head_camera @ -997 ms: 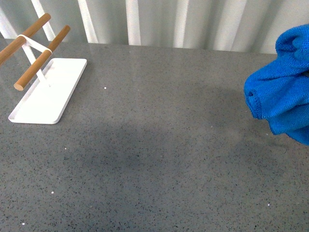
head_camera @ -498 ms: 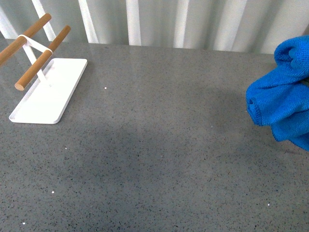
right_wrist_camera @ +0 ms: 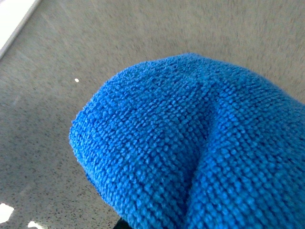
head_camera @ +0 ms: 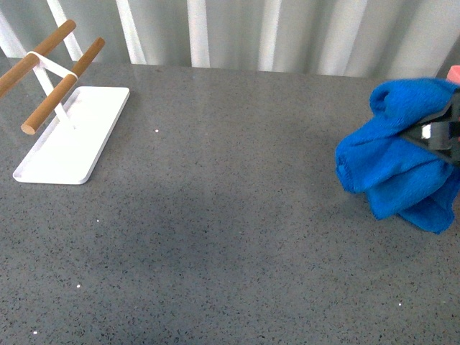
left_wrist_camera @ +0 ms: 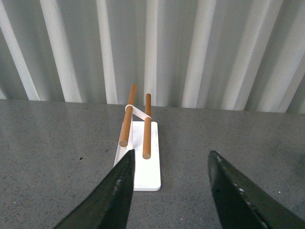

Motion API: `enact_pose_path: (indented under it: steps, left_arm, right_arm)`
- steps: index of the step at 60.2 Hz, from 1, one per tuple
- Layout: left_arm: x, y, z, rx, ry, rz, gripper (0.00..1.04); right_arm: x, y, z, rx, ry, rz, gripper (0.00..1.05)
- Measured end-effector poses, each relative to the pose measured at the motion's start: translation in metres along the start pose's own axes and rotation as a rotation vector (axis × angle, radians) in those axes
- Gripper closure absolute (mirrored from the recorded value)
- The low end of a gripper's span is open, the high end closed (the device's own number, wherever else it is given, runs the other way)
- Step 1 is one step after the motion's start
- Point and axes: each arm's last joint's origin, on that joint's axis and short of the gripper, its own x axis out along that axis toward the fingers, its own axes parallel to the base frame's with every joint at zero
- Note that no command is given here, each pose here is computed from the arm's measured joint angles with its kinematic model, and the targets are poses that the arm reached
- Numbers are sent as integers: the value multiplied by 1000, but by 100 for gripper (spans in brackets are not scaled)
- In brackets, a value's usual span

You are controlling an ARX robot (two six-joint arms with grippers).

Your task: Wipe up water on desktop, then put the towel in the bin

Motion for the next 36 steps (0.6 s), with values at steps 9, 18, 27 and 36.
enact_pose_path:
  steps: [9, 18, 27, 36]
  left_arm:
    - [0, 0, 0, 0, 0, 0, 19]
    - [0, 0, 0, 0, 0, 0, 8]
    - [0, 0, 0, 0, 0, 0, 7]
    - [0, 0, 0, 0, 0, 0, 7]
  right_arm:
    - [39, -12, -9, 93, 110, 22, 98]
    - [63, -18, -18, 104, 167, -11, 98]
    - [68, -22, -23, 110, 181, -34, 98]
    - [68, -31, -21, 120, 181, -69, 98]
